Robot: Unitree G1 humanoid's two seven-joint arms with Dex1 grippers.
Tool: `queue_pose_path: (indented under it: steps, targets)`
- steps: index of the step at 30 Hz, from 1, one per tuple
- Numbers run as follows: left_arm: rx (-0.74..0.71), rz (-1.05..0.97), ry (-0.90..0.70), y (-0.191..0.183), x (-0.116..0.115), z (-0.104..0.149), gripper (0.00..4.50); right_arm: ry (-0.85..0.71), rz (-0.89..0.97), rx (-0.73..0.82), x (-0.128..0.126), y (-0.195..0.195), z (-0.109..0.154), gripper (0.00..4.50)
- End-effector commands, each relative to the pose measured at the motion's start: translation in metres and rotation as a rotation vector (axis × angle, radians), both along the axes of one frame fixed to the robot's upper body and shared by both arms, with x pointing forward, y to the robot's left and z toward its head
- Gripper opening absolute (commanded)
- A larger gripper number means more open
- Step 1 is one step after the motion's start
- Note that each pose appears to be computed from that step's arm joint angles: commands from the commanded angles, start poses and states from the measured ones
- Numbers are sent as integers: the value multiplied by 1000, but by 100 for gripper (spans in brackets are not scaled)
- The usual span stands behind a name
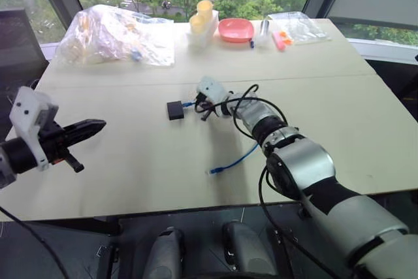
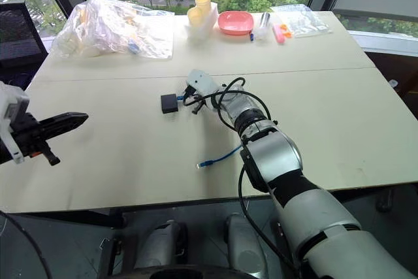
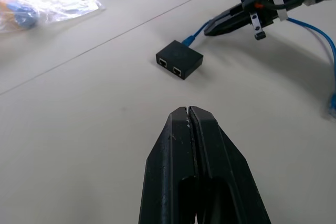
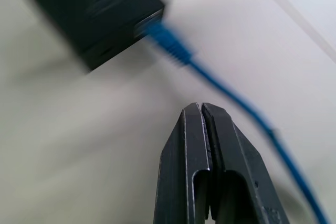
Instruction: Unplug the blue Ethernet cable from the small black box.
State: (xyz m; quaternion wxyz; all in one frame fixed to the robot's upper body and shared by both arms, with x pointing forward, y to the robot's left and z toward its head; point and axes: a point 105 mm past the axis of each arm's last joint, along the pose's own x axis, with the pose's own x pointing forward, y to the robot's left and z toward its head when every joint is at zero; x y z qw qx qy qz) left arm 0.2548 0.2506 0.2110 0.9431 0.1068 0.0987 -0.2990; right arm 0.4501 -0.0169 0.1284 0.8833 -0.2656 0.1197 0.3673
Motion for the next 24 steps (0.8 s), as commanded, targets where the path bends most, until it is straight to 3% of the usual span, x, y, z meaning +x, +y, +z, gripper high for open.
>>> queue_pose_path:
  steps: [1,2,5,10,14,19,21,24]
  targets:
    - [-15,-28,-40,-8,14,4,0,-256,19,-95,11,-2,38,6]
    - [-23,-38,-45,-9,18,5,0,-278,22,-107,11,-3,37,6]
    - [-29,-81,-45,-18,31,3,0,-314,70,-143,5,0,20,95]
    - [-25,-110,-46,-21,44,4,0,-327,108,-97,-5,14,12,352]
    - [-22,-120,-46,-21,48,4,0,-434,103,-60,-9,25,21,352]
    - [-23,-122,-50,-21,51,4,0,-470,46,-80,-9,27,12,352]
    - [-25,-121,-54,-21,52,5,0,-489,36,-123,-9,29,5,352]
    - [-19,-110,-65,-20,47,8,0,-503,73,-351,-11,23,-23,352]
